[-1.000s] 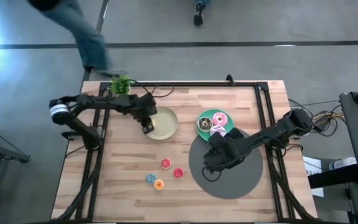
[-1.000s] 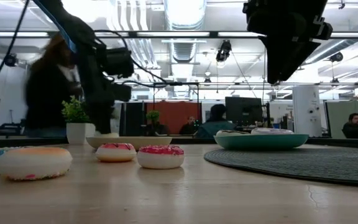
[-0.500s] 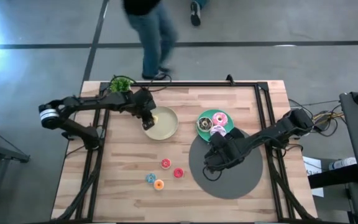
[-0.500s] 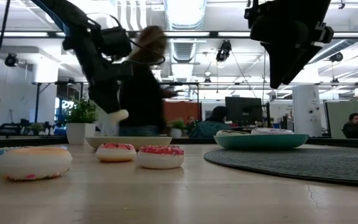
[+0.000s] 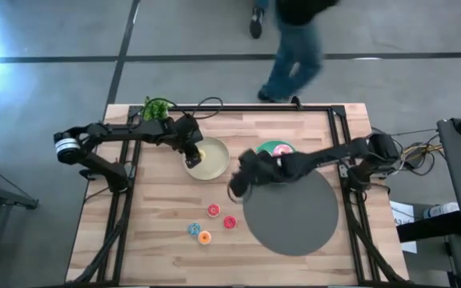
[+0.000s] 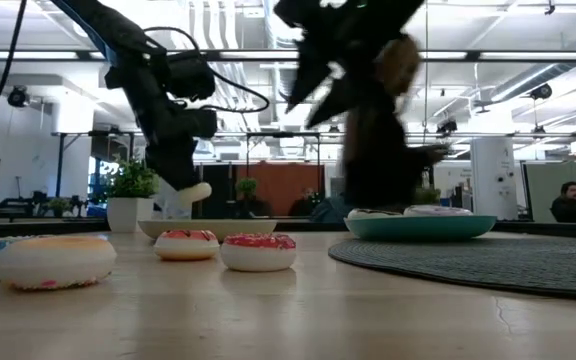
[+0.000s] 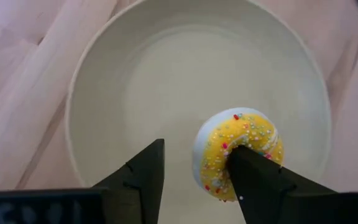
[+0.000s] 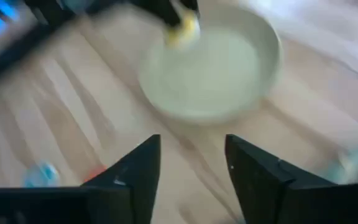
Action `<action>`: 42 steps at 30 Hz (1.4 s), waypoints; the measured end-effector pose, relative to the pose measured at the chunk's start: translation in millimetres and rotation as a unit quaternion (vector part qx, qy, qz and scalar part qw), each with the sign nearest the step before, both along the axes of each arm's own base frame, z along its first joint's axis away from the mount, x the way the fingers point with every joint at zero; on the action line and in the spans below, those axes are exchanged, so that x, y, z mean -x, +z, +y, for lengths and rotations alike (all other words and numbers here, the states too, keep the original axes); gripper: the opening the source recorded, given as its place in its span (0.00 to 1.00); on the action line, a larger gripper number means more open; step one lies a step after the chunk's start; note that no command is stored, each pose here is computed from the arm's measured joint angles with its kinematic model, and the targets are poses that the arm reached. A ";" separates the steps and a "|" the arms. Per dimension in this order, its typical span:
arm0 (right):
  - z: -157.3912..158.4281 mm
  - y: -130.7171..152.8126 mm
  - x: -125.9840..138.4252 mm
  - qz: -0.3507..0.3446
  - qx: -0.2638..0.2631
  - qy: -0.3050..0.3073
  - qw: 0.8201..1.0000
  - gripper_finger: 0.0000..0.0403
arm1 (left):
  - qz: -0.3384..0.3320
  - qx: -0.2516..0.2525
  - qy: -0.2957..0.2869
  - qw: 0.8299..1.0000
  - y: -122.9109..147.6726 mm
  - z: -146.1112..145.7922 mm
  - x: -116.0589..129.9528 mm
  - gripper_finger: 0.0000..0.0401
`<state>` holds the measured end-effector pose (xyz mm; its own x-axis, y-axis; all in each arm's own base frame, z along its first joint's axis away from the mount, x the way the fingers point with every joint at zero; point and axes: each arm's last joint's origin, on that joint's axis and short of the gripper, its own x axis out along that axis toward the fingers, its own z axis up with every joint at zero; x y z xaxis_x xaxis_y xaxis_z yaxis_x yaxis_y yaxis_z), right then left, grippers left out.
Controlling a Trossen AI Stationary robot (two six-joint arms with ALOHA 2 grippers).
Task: Pick & Place donuts
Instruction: Put the small yellow donut on the white plate
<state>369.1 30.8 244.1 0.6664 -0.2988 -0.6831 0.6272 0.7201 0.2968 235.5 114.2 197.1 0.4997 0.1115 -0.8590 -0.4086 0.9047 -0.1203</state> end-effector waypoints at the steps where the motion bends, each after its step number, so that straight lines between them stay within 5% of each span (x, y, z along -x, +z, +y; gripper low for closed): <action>1: -9.2 2.1 -4.1 -0.023 -0.008 -0.002 1.000 0.39 | -0.002 0.004 -0.002 1.000 -0.4 -0.6 0.5 0.37; 7: -51.2 -15.3 -30.7 -0.090 -0.085 -0.006 0.992 0.19 | -0.045 0.025 -0.005 0.999 9.8 -3.5 3.6 0.37; 13: -62.0 -26.1 -56.7 -0.105 -0.096 -0.018 0.990 0.04 | -0.095 0.016 -0.002 0.995 24.3 -3.0 4.9 0.37; 27: -71.6 -35.8 -100.8 -0.140 -0.125 0.005 0.982 0.02 | -0.088 0.036 0.007 0.995 17.9 -4.1 8.1 0.37; 36: -73.8 -44.8 -99.3 -0.108 -0.119 -0.002 0.987 0.02 | -0.066 0.049 0.023 0.996 13.5 -7.1 14.7 0.37; 42: -75.0 -58.1 -91.5 -0.051 -0.120 -0.027 0.991 0.02 | -0.148 0.061 -0.012 0.987 36.1 -12.3 17.7 0.37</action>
